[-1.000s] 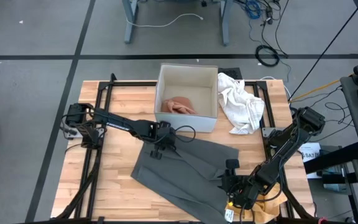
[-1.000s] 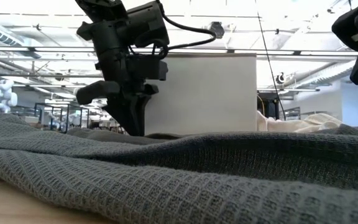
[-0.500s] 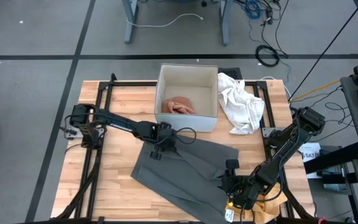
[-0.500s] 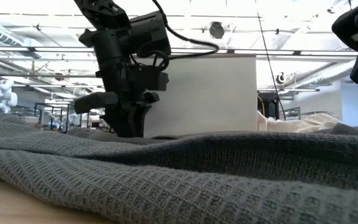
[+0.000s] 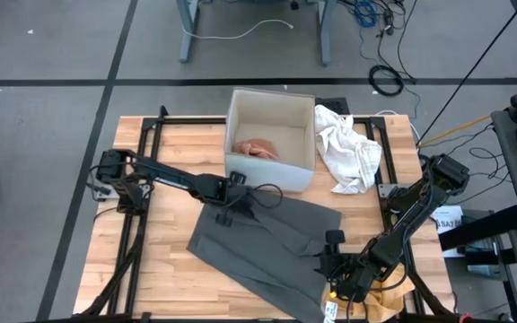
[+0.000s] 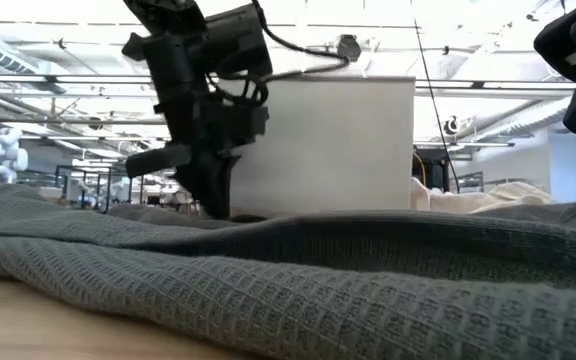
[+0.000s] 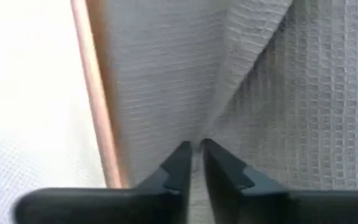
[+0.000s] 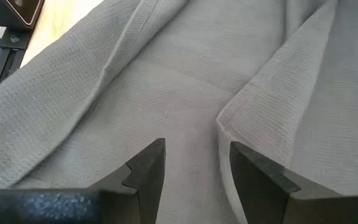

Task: Fold towel
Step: Fold the gray towel

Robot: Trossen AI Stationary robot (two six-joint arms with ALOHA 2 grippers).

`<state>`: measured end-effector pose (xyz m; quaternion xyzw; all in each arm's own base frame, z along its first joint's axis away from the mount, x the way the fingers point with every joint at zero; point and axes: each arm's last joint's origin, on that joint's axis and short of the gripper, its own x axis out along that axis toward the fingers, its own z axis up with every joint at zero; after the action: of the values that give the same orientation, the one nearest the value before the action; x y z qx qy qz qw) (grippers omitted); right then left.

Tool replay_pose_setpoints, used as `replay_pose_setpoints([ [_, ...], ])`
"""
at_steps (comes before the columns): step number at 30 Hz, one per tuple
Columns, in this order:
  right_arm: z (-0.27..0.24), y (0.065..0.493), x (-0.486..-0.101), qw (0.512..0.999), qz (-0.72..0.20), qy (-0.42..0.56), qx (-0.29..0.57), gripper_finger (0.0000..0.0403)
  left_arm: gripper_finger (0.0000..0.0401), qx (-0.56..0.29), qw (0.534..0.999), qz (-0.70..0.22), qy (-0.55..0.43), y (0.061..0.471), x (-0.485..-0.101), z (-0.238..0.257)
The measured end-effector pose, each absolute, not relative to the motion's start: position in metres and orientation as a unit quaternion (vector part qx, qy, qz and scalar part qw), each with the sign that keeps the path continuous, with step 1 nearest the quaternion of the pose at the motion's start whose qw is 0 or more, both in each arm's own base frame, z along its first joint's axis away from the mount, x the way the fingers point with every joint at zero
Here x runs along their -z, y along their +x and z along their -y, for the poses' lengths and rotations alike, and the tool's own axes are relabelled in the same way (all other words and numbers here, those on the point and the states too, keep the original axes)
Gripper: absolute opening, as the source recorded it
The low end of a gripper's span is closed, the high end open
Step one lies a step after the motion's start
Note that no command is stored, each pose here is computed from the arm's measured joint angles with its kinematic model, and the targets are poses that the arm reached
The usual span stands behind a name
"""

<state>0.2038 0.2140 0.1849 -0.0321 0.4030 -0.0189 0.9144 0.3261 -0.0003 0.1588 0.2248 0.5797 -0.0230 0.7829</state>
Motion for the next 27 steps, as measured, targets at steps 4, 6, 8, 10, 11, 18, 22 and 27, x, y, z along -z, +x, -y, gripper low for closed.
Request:
replay_pose_setpoints([
  [4,-0.214,0.204,-0.185,0.917,-0.397,-0.036,0.024,0.0167,0.0005,0.015,0.774,-0.586,0.239,0.325,-0.159,0.000],
  [6,-0.214,0.204,-0.185,0.917,-0.397,-0.036,0.025,0.0167,0.0003,0.011,0.765,-0.594,0.251,0.323,-0.159,0.002],
  [8,-0.214,0.204,-0.185,0.917,-0.397,-0.036,0.025,0.0167,0.0003,0.009,0.756,-0.600,0.260,0.321,-0.158,0.005],
  [10,-0.214,0.204,-0.185,0.917,-0.397,-0.036,0.025,0.0167,0.0002,0.009,0.746,-0.611,0.263,0.319,-0.160,0.008],
  [11,-0.214,0.204,-0.185,0.917,-0.397,-0.036,0.025,0.0167,0.0002,0.005,0.748,-0.610,0.259,0.320,-0.161,0.009],
  [18,-0.211,0.209,-0.187,0.925,-0.375,-0.034,0.043,0.0167,0.0021,-0.002,0.755,-0.611,0.238,0.319,-0.162,0.017],
  [22,-0.204,0.232,-0.194,0.946,-0.317,-0.026,0.065,0.0167,0.0054,-0.001,0.756,-0.610,0.238,0.317,-0.162,0.030],
  [27,-0.185,0.267,-0.192,0.957,-0.277,-0.034,0.084,0.0167,0.0095,-0.014,0.738,-0.628,0.244,0.308,-0.163,0.048],
])
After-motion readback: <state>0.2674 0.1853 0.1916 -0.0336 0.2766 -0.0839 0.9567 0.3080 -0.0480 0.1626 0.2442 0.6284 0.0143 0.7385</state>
